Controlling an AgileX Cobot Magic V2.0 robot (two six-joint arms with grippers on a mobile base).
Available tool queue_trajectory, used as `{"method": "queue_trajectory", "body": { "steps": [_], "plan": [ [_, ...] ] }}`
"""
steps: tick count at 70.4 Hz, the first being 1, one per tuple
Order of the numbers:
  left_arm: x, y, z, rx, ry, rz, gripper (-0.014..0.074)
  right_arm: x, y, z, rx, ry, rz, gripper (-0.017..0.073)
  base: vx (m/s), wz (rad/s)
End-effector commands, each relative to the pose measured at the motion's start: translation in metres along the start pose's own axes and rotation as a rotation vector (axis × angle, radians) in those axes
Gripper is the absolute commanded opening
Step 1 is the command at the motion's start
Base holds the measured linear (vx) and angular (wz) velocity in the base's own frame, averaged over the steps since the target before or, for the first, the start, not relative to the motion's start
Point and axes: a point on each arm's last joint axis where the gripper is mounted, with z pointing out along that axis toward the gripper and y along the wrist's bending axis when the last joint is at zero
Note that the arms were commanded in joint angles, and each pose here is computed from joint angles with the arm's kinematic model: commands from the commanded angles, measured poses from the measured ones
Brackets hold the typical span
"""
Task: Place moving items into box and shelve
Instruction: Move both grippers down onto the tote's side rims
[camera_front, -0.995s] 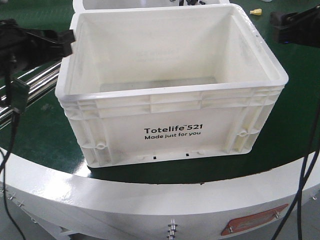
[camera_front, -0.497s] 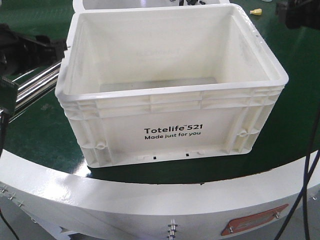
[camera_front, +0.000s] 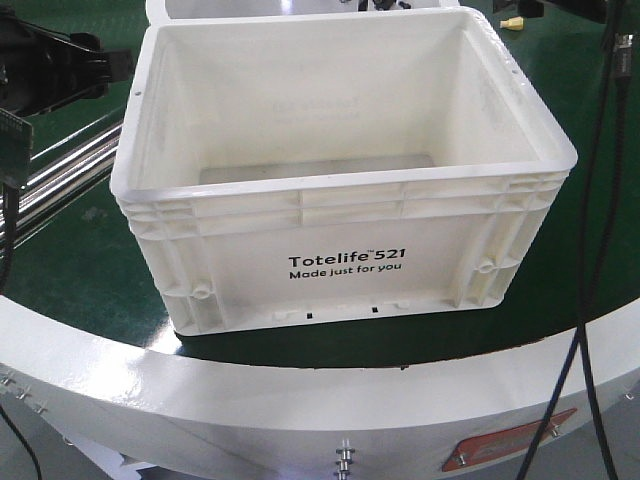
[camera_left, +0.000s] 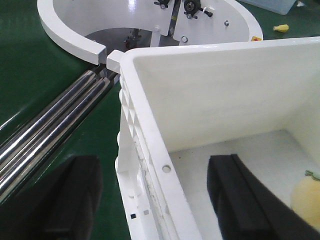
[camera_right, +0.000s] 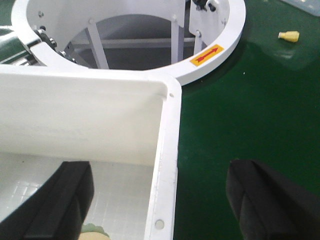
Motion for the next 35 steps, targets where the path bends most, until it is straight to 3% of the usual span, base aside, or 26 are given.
{"method": "queue_trajectory", "body": {
  "steps": [1, 15, 35],
  "plan": [
    [-0.022, -0.004, -0.015, 0.028, -0.136, -0.012, 0.057, -0.016, 0.0, -0.012, 0.007, -0.1, -0.006, 0.0583, 0.0, 0.0],
    [-0.021, -0.004, -0.015, 0.026, -0.128, -0.012, 0.057, -0.001, -0.002, 0.017, -0.014, 0.035, 0.004, 0.0562, 0.0, 0.0],
    [-0.02, -0.004, -0.015, 0.024, -0.115, -0.012, 0.057, 0.011, -0.001, 0.028, -0.044, 0.148, 0.021, 0.0557, 0.0, 0.0]
  ]
}}
